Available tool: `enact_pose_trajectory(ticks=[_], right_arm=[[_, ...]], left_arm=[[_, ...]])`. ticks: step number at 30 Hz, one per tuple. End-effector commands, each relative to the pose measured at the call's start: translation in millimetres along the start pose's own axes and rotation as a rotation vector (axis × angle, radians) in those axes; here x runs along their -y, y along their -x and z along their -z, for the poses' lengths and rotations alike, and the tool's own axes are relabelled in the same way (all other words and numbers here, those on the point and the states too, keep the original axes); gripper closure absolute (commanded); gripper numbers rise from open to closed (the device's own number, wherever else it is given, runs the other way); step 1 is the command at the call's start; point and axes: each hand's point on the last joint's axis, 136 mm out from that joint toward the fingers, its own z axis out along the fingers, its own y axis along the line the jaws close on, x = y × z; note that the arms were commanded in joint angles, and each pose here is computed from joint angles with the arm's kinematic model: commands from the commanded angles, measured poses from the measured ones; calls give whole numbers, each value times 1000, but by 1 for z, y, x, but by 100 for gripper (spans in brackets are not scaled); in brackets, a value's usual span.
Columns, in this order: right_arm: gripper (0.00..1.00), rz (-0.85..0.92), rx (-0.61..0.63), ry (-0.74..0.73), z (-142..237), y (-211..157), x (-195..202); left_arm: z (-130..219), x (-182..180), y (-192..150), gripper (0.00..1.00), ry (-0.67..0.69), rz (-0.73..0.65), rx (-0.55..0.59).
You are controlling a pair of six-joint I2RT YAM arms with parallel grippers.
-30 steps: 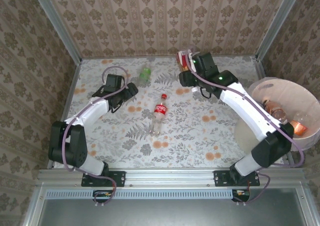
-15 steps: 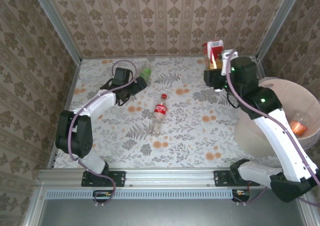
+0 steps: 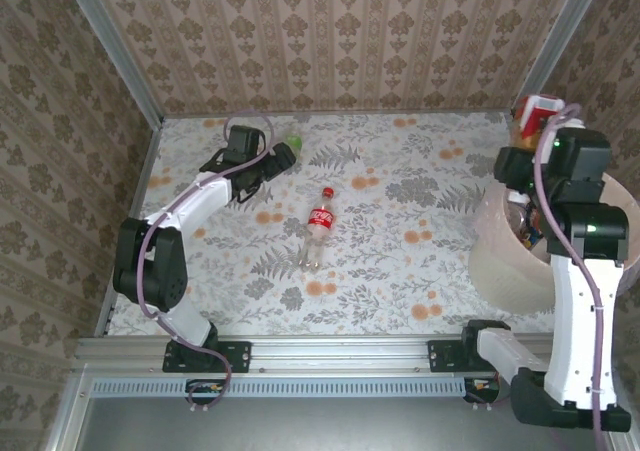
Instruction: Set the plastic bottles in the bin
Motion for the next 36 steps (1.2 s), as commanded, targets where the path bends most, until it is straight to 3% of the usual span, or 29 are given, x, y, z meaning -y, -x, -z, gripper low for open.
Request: enact_pose_trajectory(ticks=[1,7,11,16,21,29,36], right_arm=[[48,-26,-99,-51,15,-20,21],[45,-52,-232,-150,7,-50,48],[25,-74,-312,-130,-1,-64,44],[15,-88,-263,-96,3,-53,38],[14,-99,-245,-93,2,-48,37],[9,-148,-199,49,-8,-45,13],[5,-233,-221,133,-41,-57,0]], left_arm=[[1,-2,7,0,9,-17,9],[1,-4,16,0,14,-8,23],[2,-3,20,0,13,-8,28],[4,-5,19,0,19,-4,35],[3,-9,17,0,25,-1,33],[5,-8,14,0,10,-11,25],[4,-14,12,0,23,-2,22]])
